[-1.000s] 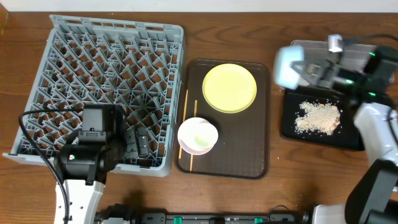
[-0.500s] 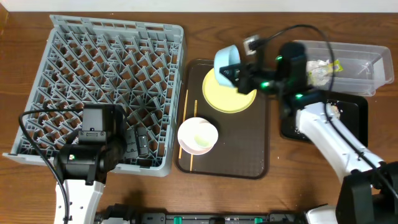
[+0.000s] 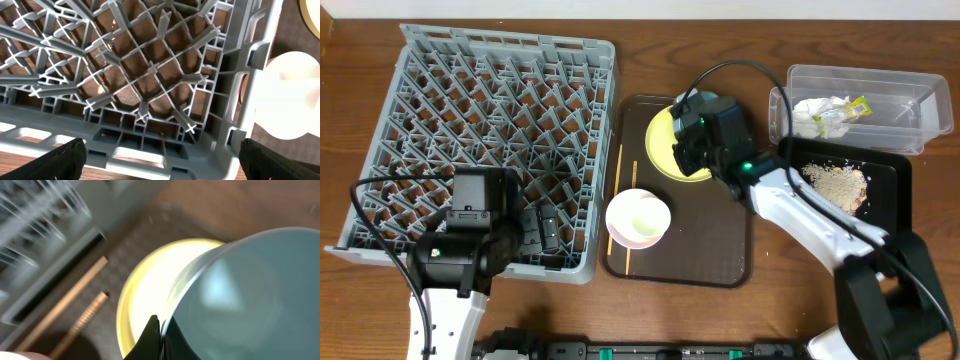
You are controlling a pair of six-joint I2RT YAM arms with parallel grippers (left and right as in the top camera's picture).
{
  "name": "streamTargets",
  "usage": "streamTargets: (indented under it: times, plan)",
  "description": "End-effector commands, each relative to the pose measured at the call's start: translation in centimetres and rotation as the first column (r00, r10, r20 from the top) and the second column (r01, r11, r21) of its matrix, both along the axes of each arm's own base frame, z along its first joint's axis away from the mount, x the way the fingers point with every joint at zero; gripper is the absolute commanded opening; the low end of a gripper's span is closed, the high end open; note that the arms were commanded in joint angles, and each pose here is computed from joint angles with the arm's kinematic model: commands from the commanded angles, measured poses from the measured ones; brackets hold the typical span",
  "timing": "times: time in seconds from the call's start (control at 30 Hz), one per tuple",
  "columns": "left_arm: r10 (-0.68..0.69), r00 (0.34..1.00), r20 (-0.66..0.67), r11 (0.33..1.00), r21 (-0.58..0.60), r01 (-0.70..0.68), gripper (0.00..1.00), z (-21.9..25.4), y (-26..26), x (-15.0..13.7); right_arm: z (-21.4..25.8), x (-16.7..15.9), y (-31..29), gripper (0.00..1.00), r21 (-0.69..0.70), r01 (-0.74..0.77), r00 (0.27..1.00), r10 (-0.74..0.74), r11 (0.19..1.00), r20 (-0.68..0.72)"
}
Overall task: Sort waste into correct bins and load items into the dishwasher
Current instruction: 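Carry the empty blue bowl left and set it on the yellow plate, then release the blue bowl and grasp the white bowl inside the pink bowl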
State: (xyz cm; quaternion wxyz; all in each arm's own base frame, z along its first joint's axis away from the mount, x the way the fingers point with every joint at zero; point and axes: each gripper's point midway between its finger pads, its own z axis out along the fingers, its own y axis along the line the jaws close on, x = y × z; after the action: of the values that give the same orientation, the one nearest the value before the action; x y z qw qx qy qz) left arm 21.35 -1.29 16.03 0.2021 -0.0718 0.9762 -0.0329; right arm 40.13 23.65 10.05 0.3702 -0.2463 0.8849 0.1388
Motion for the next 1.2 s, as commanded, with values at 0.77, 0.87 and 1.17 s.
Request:
streamTargets:
  times: [0.77, 0.87, 1.17]
  plan:
    - [0.008, 1.0, 0.017, 1.0, 0.006, -0.008, 0.98, 0.6, 0.2, 0.2, 4.5, -6.7, 2.8, 0.72, 0.23, -0.157, 0.967, 0.197, 0.961, -0.162]
    - [0.008, 1.0, 0.016, 1.0, 0.006, -0.008, 0.98, 0.6, 0.2, 0.2, 4.1, -8.1, 2.8, 0.62, 0.256, -0.116, 0.95, 0.183, 0.96, -0.253]
    - [0.008, 1.0, 0.016, 1.0, 0.006, -0.008, 0.98, 0.6, 0.2, 0.2, -1.6, -12.5, 2.2, 0.49, 0.118, -0.087, 0.869, 0.133, 0.989, -0.476]
